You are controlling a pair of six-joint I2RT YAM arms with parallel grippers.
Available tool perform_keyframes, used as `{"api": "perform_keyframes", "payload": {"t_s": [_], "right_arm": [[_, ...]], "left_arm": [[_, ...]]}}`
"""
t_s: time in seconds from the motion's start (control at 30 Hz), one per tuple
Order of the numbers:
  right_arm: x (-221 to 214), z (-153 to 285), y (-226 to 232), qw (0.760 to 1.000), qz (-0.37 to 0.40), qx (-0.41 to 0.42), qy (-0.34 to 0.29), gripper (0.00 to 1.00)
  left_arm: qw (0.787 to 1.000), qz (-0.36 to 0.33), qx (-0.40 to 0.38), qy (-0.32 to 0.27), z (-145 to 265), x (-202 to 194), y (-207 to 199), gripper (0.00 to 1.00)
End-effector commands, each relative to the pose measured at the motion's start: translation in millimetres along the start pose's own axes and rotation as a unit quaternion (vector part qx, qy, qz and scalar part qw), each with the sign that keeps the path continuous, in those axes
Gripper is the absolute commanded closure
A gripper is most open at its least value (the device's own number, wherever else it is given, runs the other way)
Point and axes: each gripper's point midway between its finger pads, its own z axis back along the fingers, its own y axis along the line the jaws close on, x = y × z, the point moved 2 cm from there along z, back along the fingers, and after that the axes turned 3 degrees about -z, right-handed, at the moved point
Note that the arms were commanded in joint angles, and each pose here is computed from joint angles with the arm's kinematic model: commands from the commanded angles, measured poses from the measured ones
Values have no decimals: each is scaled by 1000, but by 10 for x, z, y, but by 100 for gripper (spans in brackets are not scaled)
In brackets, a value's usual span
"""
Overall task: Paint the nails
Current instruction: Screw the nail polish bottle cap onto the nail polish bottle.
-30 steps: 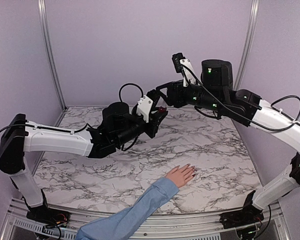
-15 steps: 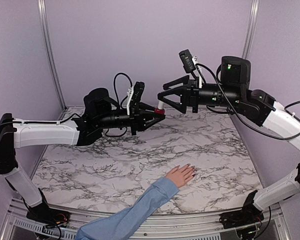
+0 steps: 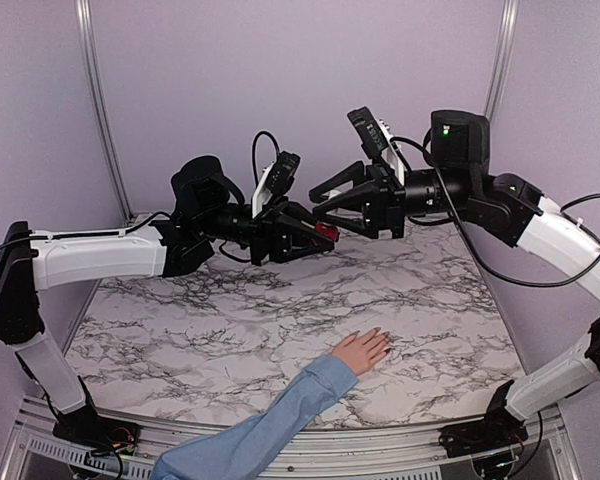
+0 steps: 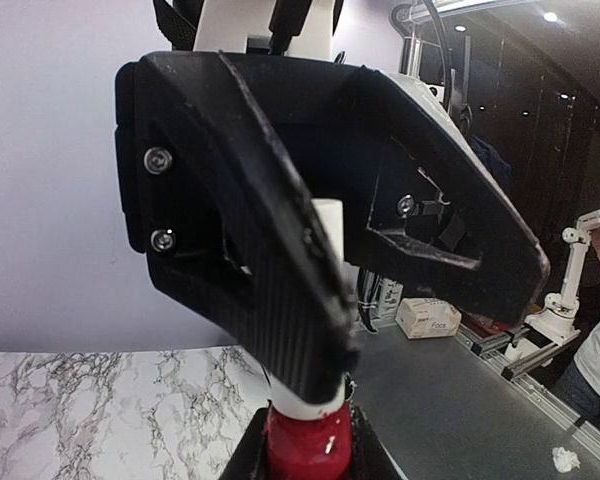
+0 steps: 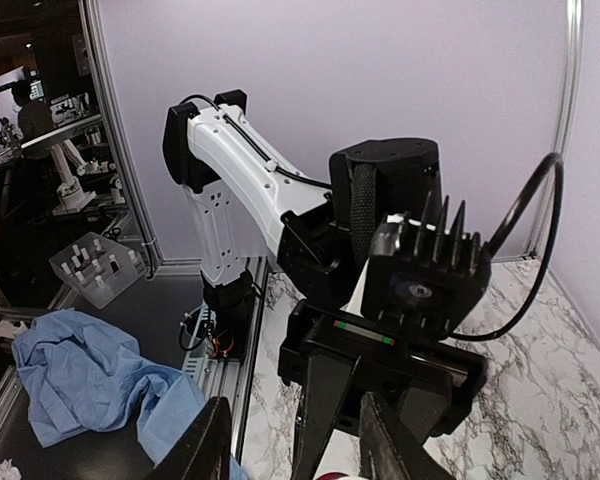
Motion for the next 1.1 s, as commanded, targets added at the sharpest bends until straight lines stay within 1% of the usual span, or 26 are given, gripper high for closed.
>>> {"api": "perform_keyframes", "payload": {"t_s": [0.0,0.3,0.43,0.57,0.67,0.8,1.07], "right_arm": [[135,41,94,1000,19,23,-6,61],[91,36,90,1000,11,22,-2,77],[76,38,90,1000,7,21,-1,88],[61,40,86,1000,5,19,1,94],[61,43,86,1000,3,17,1,100],[69,50,56,1000,1,3,0,100],[95,74,-87,999,-14,-49,-5,100]], "left_arm": [[999,-1,-31,-5,-20,104,-57,100],[1000,1,-25,-11,-23,154,-38,100],[1000,0,-20,-16,-21,179,-19,100],[1000,2,-15,-20,-24,199,-1,100],[1000,1,-2,-25,-19,217,36,100],[999,4,28,-34,0,229,135,100],[994,-12,96,-54,61,266,293,100]]}}
